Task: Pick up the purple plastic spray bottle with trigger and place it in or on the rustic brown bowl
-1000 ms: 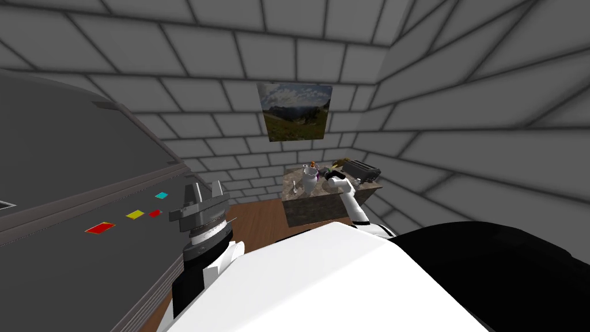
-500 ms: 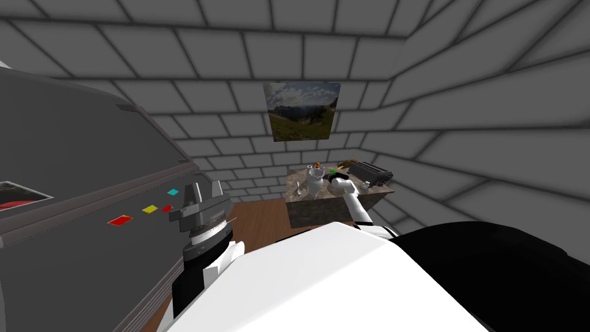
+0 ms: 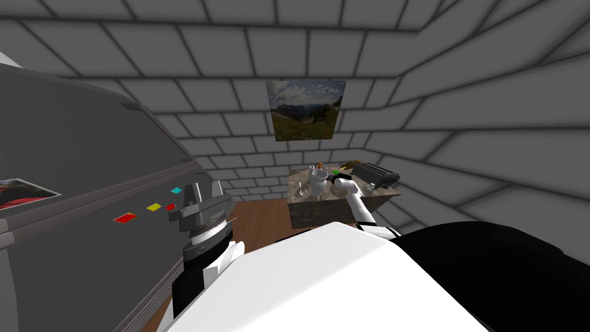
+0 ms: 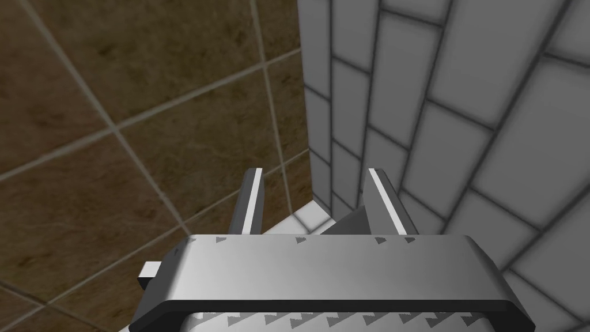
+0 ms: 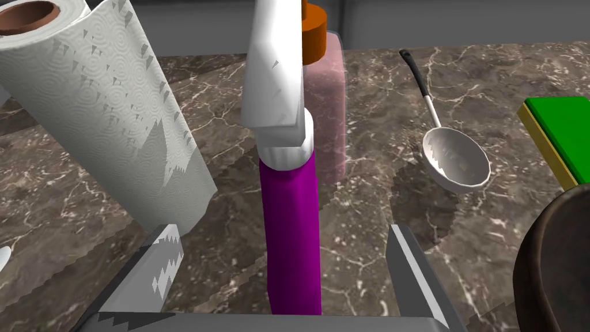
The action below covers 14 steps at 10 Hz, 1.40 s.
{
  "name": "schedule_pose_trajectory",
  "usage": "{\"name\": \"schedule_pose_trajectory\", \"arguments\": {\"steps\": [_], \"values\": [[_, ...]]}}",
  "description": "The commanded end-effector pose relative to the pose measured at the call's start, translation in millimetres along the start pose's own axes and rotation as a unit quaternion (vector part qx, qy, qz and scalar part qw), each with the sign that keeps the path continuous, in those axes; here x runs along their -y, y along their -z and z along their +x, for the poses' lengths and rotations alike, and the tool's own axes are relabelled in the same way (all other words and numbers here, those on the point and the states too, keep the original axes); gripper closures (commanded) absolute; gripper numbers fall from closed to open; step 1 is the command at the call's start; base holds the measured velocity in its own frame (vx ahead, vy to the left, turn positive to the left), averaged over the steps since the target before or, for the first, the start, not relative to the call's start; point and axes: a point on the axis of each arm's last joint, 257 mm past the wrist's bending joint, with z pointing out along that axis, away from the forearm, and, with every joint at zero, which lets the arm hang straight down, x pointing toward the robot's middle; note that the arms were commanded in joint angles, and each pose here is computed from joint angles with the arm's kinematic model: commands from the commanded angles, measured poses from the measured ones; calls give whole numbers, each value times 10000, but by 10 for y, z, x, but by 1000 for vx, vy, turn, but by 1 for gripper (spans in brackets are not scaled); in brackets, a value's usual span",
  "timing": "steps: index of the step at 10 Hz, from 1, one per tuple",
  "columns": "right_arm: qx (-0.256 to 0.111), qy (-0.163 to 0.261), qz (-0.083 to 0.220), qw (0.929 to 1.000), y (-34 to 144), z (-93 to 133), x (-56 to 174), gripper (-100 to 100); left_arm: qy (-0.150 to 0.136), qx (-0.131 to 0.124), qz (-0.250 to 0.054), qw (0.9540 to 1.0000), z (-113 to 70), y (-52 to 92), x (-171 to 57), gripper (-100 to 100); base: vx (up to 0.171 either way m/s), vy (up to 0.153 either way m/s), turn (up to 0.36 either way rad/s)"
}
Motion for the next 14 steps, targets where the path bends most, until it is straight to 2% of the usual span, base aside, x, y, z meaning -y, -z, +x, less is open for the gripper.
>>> {"name": "schedule_pose_trajectory", "arguments": {"steps": [1, 2, 6, 7, 8, 9, 10, 13, 14], "values": [[0, 0, 0, 10000, 0, 0, 0, -100, 0, 0, 0, 10000, 0, 0, 0, 0, 0, 0, 0], [0, 0, 0, 10000, 0, 0, 0, 100, 0, 0, 0, 10000, 0, 0, 0, 0, 0, 0, 0], [-33, 16, -14, 10000, 4, 28, -12, 100, 0, 0, 0, 10000, 0, 0, 0, 0, 0, -1, -3], [-32, 15, -12, 10000, 4, 27, -10, 0, 0, 0, 0, 10000, 0, 0, 0, 0, 0, 0, 0], [-32, 14, -11, 10000, 4, 27, -9, 100, 0, 0, 0, 10000, 0, 0, 0, 0, 0, 0, 0], [-31, 13, -10, 10000, 3, 26, -8, 0, 0, 0, 0, 10000, 0, 0, 0, 0, 0, 0, 0], [-178, -297, 167, 9993, 34, 152, 138, 100, 0, 0, 0, 10000, 0, 0, 0, 0, -143, -2, -85], [-365, -673, 390, 9963, 88, 324, 310, 100, 1, 0, 0, 10000, 0, -1, 0, 0, -191, -32, -68], [-506, -948, 561, 9926, 144, 466, 427, 100, 1, 0, 1, 10000, 0, -1, 0, 0, -222, -17, -93]]}}
